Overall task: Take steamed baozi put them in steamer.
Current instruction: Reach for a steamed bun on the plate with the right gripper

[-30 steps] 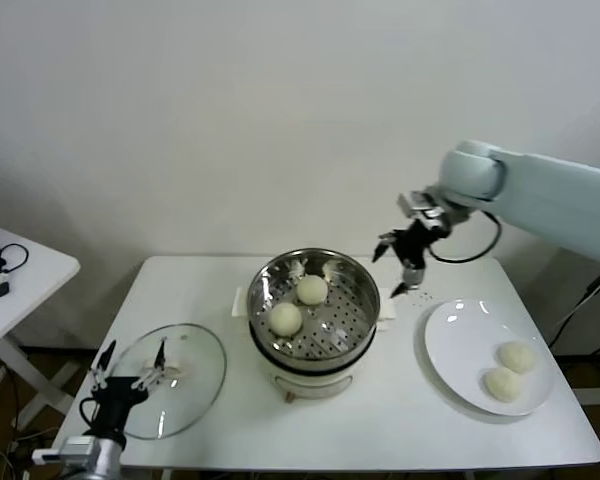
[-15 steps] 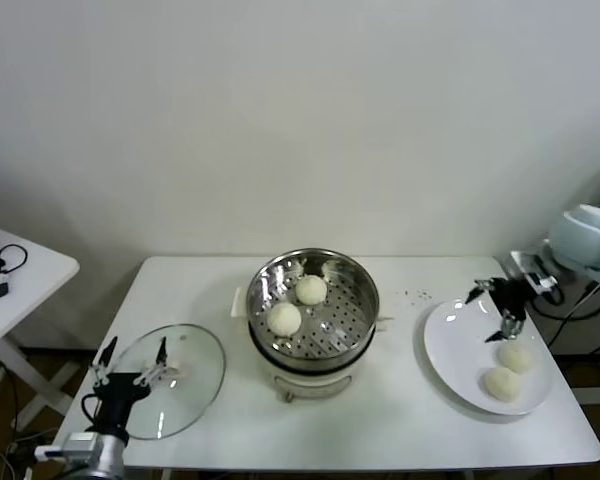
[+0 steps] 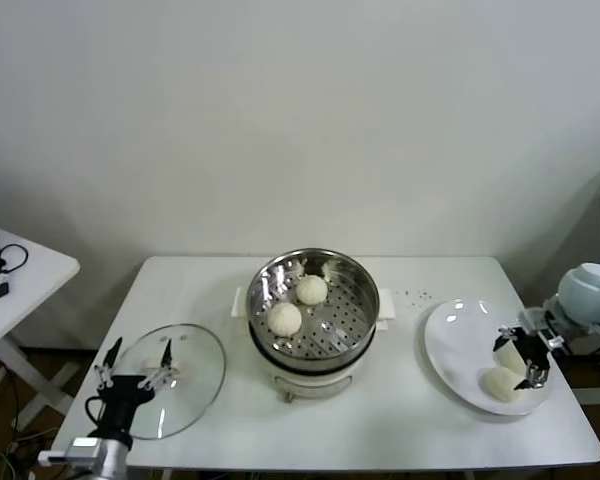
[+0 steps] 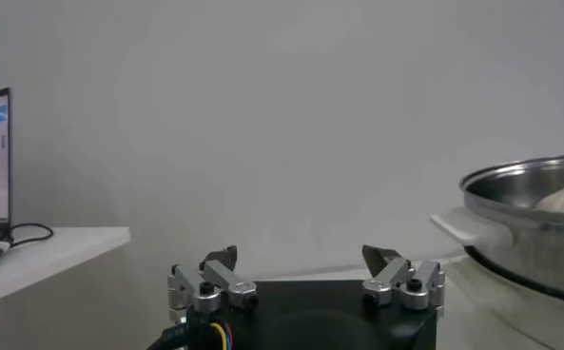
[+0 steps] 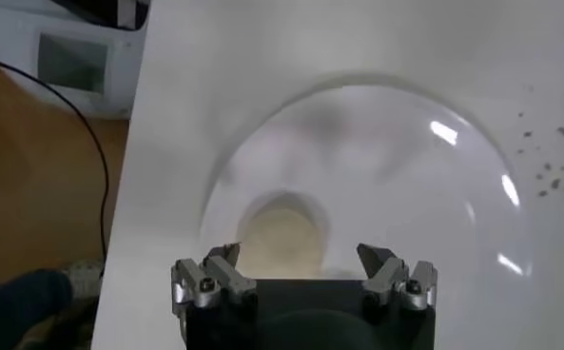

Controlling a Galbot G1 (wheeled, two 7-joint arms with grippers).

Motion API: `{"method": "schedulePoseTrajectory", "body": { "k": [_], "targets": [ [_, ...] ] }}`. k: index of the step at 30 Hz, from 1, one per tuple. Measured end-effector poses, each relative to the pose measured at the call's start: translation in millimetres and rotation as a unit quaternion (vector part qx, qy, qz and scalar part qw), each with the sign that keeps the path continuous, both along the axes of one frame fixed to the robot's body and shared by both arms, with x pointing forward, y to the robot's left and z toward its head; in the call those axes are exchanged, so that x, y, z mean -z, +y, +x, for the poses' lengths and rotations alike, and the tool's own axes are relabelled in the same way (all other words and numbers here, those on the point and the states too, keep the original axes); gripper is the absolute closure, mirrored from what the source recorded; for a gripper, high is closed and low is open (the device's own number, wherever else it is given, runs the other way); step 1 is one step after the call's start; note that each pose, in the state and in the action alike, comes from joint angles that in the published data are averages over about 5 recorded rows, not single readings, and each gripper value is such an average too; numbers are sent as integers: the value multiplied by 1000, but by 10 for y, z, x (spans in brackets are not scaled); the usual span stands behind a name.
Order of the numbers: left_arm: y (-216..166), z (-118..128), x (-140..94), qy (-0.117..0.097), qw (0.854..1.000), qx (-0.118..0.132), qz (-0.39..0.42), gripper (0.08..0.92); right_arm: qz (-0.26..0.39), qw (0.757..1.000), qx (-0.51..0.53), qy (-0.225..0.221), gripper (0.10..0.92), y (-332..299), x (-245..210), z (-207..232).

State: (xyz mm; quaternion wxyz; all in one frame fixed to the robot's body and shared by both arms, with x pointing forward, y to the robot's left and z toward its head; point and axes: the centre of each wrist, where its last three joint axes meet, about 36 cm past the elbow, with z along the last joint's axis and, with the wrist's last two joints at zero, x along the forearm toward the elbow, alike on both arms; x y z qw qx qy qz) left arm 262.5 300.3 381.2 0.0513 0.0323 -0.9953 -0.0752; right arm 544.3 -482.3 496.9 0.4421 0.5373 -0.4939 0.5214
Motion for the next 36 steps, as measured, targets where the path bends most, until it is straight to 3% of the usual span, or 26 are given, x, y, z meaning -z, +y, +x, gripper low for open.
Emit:
{"method": "schedulePoseTrajectory", "body": {
  "k": [24, 30, 36],
  "targets": [
    [9, 6, 54, 5, 1000, -2, 6, 177, -21, 1000, 6, 19, 206, 31, 418, 65],
    [11, 6, 56, 6, 1000, -4, 6, 177, -20, 1000, 7, 18, 306, 46, 429, 82],
    [8, 2, 56, 6, 1000, -4, 6, 177, -18, 1000, 7, 15, 347, 54, 404, 89]
  ]
}}
